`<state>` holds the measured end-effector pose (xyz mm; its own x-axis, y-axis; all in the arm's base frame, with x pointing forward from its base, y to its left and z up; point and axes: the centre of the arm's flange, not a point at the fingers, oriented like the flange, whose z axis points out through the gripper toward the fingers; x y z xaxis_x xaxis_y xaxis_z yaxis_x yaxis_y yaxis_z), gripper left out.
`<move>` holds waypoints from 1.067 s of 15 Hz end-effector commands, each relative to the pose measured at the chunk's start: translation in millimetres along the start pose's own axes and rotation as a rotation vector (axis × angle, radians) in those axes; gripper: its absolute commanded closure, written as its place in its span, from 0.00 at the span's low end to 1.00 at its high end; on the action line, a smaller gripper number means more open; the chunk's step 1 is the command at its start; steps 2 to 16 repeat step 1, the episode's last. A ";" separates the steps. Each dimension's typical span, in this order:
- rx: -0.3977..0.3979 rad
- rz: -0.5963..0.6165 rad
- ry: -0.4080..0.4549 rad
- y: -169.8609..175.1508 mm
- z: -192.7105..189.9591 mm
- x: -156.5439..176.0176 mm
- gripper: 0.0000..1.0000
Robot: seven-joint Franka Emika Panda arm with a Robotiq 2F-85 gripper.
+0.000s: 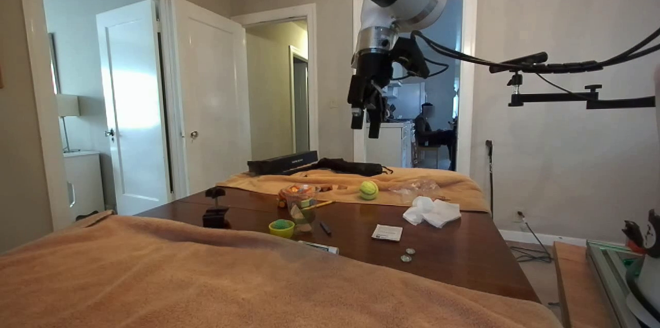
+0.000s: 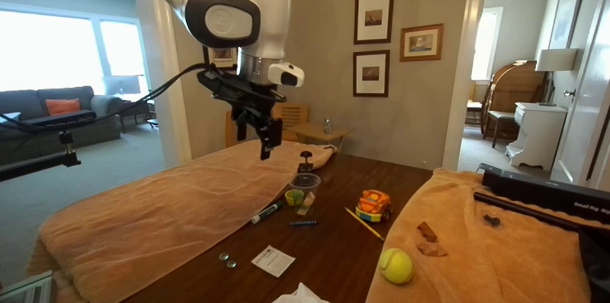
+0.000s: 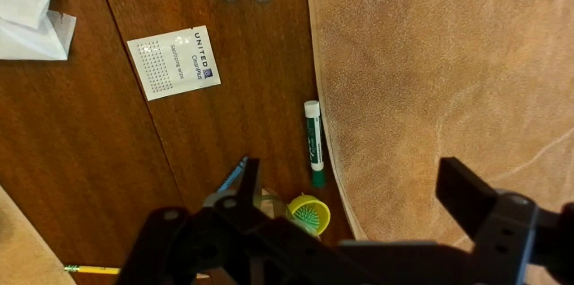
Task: Move the green ball to the right
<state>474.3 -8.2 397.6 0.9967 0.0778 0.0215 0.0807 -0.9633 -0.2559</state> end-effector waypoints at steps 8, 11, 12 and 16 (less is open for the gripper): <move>0.000 -0.001 0.000 0.0 0.0 0.0 0.00; 0.000 -0.001 0.000 0.0 0.0 0.0 0.00; 0.000 -0.001 0.000 0.0 0.0 0.0 0.00; 0.000 -0.001 0.000 0.0 0.0 0.0 0.00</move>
